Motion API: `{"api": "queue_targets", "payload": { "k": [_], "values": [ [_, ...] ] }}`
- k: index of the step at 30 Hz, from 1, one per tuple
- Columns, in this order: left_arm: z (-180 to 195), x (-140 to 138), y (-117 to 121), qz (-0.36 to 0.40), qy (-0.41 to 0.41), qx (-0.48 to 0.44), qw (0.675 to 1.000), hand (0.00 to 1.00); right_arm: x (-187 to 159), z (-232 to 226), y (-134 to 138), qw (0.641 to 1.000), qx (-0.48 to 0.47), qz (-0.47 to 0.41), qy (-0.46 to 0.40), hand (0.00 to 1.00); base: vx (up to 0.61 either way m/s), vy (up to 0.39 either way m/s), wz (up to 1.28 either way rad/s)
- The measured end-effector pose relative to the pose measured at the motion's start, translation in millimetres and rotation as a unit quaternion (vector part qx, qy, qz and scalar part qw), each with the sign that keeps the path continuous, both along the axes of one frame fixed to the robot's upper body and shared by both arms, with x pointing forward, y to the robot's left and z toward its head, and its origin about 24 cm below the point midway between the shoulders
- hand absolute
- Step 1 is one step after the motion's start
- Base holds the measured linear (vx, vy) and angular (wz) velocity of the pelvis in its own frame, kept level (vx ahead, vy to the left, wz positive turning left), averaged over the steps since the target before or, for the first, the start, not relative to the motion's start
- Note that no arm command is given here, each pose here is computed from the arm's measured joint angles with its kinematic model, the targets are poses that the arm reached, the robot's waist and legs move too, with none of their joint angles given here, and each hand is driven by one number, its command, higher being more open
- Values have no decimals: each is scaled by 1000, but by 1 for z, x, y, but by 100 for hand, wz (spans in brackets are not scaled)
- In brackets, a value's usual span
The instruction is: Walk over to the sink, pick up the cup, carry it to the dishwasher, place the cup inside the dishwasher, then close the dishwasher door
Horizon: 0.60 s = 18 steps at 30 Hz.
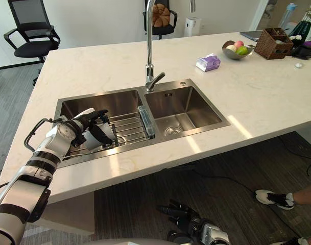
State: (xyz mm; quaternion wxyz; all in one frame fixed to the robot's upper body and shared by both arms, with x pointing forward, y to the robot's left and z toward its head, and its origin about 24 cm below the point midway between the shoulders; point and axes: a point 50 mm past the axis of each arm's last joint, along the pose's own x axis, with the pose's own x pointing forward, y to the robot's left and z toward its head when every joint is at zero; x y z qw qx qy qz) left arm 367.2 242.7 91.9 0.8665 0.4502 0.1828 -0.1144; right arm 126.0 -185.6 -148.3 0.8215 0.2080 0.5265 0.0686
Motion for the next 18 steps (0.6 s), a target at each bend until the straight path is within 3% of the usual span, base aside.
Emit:
{"api": "queue_targets", "payload": {
  "k": [11, 18],
  "values": [
    [0, -4, -3, -15, -24, -12, 1000, 100, -6, 0, -12, 1000, -18, 1, 9, 100, -11, -10, 9],
    [8, -11, -5, -36, -48, -2, 998, 100, -28, -4, -28, 998, -49, -2, 41, 100, -22, -12, 8]
  ]
}}
